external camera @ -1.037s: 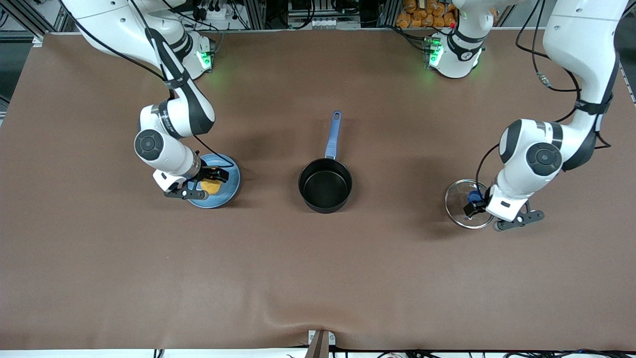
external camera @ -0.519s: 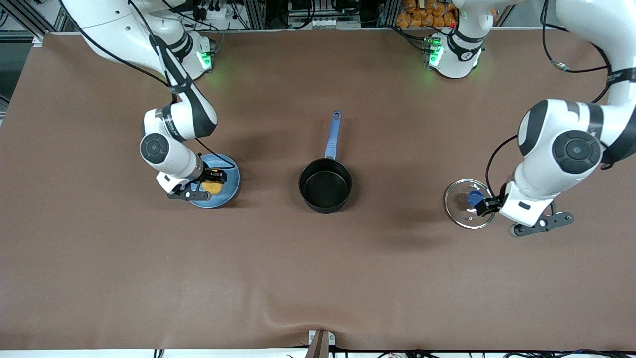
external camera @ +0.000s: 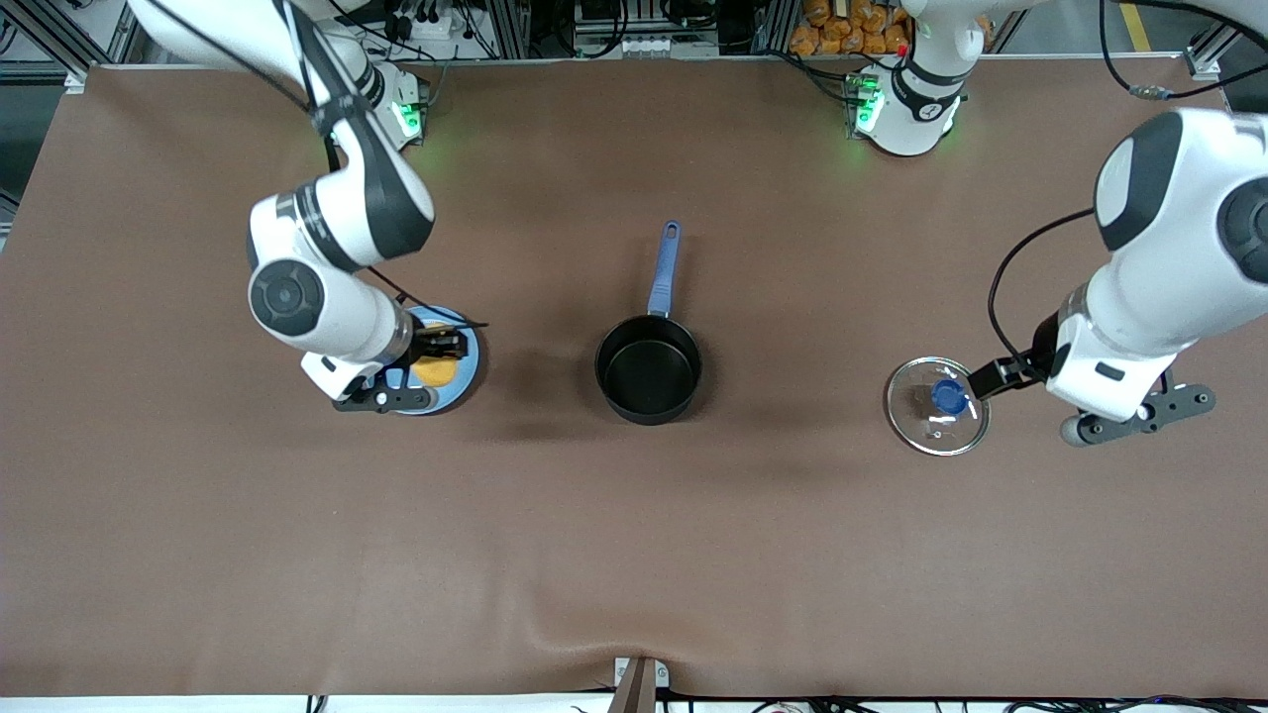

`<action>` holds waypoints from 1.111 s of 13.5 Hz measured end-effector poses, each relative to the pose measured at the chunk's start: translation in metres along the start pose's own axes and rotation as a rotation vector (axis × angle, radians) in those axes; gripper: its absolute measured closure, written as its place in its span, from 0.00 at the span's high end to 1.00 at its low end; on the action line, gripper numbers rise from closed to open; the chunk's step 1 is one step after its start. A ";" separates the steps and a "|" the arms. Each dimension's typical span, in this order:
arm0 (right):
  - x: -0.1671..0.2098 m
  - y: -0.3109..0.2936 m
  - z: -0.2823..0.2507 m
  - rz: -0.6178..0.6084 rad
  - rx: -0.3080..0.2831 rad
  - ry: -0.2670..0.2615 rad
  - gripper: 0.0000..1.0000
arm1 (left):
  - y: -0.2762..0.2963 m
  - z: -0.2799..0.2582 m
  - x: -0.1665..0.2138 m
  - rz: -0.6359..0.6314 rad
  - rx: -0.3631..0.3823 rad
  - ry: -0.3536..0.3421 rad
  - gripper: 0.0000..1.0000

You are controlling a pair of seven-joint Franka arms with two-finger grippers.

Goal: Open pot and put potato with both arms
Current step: 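Carry the potato over the saucepan with the right gripper and release it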

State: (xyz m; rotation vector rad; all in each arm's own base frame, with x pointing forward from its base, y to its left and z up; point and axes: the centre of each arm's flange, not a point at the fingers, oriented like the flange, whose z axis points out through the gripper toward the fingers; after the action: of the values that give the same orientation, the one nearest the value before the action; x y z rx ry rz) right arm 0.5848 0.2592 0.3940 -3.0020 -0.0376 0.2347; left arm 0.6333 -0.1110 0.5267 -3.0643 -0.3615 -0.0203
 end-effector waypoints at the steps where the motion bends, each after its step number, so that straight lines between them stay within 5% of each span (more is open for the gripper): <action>1: -0.002 -0.025 -0.019 -0.008 0.047 0.023 0.69 | -0.002 -0.013 -0.006 0.022 0.003 0.002 1.00; 5: -0.016 -0.141 -0.013 0.043 0.107 0.044 0.69 | -0.022 -0.059 -0.030 0.109 -0.001 -0.011 1.00; 8: -0.018 -0.225 0.047 0.051 0.071 0.069 0.69 | -0.037 -0.080 -0.040 0.177 0.000 -0.004 1.00; 15: -0.021 -0.258 0.132 -0.008 -0.007 0.095 0.69 | -0.043 -0.098 -0.051 0.184 0.010 -0.013 1.00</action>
State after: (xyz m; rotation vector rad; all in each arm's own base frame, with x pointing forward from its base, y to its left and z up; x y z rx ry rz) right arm 0.5396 0.5308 0.3017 -3.0151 -0.0416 0.0906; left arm 0.5732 -0.0871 0.6258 -3.0753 -0.0790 0.0090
